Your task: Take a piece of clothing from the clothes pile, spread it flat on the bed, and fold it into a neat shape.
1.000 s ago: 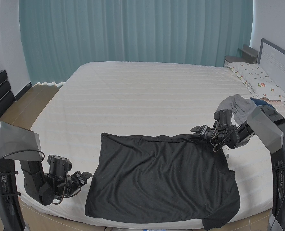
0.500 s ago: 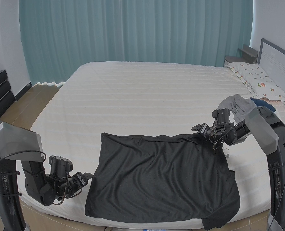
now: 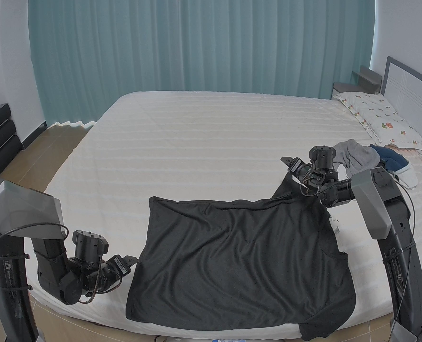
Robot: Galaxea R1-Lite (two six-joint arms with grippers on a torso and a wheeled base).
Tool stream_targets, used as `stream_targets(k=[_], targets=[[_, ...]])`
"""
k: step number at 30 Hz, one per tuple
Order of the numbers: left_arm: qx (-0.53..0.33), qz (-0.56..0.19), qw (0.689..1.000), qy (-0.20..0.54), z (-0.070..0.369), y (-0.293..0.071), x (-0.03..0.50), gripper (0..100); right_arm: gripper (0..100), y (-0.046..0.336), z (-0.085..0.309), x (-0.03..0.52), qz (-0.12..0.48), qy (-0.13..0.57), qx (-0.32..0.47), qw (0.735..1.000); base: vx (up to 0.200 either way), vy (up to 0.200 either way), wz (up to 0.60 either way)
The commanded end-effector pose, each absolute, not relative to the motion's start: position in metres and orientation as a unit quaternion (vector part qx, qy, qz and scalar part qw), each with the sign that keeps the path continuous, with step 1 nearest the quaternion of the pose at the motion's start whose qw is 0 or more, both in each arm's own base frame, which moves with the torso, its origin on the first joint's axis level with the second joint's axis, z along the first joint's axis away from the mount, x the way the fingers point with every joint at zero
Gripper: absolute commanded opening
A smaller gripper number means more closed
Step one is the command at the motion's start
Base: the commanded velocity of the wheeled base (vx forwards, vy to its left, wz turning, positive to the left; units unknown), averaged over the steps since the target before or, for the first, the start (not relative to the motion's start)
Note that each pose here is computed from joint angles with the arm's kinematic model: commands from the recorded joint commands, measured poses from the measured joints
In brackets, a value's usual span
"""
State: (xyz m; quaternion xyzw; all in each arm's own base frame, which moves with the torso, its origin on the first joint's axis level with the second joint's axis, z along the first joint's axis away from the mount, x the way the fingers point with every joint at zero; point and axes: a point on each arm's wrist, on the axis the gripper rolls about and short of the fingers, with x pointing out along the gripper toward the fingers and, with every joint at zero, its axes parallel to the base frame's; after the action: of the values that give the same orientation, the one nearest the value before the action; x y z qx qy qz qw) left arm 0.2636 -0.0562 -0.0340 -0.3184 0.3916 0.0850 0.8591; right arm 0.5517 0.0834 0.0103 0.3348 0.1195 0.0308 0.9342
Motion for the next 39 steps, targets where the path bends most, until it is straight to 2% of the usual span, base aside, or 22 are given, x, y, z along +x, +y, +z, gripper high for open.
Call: stream_targets(k=[1,9,19,27,28,33,39], targets=[[-0.318,0.087,0.859,0.392,-0.035,-0.056,0.263,100,100,0.081,-0.013,0.554,0.022,0.121,0.335,0.934,0.000,0.000,0.00],[-0.319,0.086,0.860,0.389,-0.034,-0.056,0.265,100,100,0.072,0.004,0.545,0.017,0.144,0.335,0.931,0.000,0.000,0.00],[-0.328,0.089,0.857,0.387,-0.034,-0.057,0.266,100,100,0.099,-0.017,0.528,0.042,0.201,0.316,0.926,0.000,0.000,0.00],[-0.328,0.089,0.857,0.387,-0.034,-0.057,0.266,100,100,0.100,-0.033,0.527,0.037,0.221,0.295,0.929,0.000,0.000,0.00],[-0.327,0.089,0.858,0.387,-0.034,-0.057,0.266,100,0,0.101,-0.033,0.527,0.037,0.223,0.294,0.929,0.000,0.000,0.00],[-0.327,0.089,0.858,0.387,-0.034,-0.057,0.266,100,0,0.104,-0.044,0.525,0.028,0.253,0.285,0.924,0.000,0.000,0.00],[-0.327,0.088,0.858,0.388,-0.034,-0.057,0.265,100,0,0.113,-0.038,0.532,0.041,0.230,0.292,0.928,0.000,0.000,0.00]])
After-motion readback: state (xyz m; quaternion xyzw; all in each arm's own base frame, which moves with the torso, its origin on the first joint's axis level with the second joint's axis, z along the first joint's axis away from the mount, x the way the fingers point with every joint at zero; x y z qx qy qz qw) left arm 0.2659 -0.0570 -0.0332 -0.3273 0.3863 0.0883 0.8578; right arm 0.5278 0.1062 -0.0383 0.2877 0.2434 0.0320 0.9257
